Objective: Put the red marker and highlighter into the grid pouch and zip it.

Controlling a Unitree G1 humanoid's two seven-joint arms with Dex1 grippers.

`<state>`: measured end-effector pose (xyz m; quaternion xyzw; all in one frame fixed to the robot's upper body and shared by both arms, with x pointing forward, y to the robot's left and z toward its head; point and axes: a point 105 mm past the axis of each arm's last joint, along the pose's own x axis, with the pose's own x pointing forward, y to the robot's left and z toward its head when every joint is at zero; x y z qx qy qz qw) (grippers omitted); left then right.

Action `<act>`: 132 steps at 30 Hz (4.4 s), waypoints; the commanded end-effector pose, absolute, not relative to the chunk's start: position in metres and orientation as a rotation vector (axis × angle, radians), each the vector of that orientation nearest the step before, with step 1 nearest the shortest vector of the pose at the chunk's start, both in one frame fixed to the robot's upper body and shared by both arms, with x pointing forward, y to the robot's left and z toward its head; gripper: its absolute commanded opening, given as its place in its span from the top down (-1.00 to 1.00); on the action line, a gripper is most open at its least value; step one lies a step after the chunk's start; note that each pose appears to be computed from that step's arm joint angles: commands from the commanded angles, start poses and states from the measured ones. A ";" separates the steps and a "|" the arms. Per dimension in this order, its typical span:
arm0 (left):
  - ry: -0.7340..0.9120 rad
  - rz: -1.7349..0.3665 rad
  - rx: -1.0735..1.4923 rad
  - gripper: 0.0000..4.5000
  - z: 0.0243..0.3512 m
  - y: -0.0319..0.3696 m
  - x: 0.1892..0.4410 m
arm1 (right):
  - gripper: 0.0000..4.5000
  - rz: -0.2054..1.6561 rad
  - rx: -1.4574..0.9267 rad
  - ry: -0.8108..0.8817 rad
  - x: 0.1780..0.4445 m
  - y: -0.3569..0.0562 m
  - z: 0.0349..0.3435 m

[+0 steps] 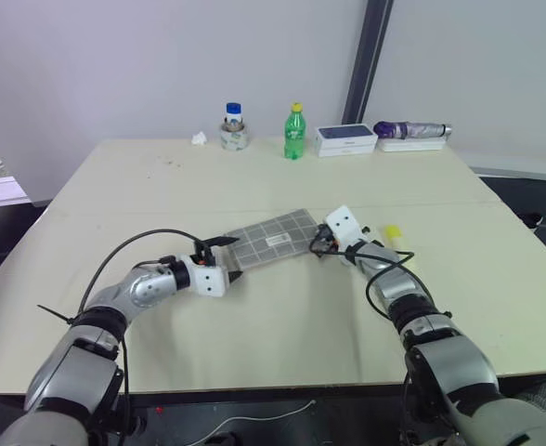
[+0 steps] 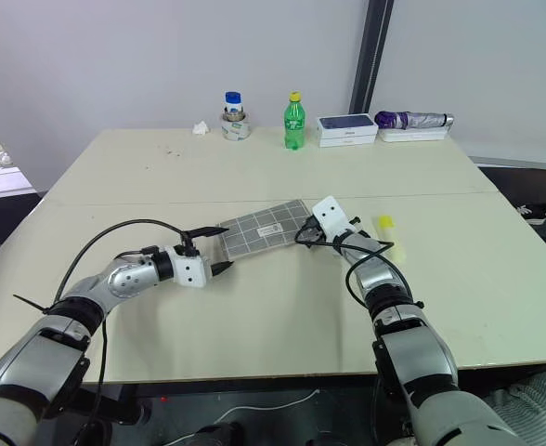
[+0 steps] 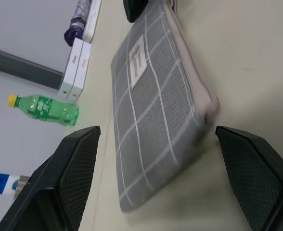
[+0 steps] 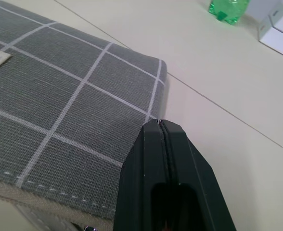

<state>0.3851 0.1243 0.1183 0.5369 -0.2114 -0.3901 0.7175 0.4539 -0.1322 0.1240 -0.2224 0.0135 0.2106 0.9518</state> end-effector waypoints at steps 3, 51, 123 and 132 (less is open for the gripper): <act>-0.451 -0.896 1.210 -0.80 0.109 0.113 0.386 | 0.99 0.456 -0.465 -0.024 0.455 -0.124 0.138; -0.520 -0.590 0.979 1.00 0.187 0.140 0.342 | -0.99 0.501 0.015 0.005 0.375 -0.117 0.139; -0.383 -0.661 0.812 1.00 0.113 0.101 0.327 | 0.98 1.355 -1.059 -0.350 0.301 0.021 0.134; -0.401 -0.620 0.814 1.00 0.119 0.109 0.326 | 0.12 1.246 -1.061 -0.304 0.317 -0.008 0.131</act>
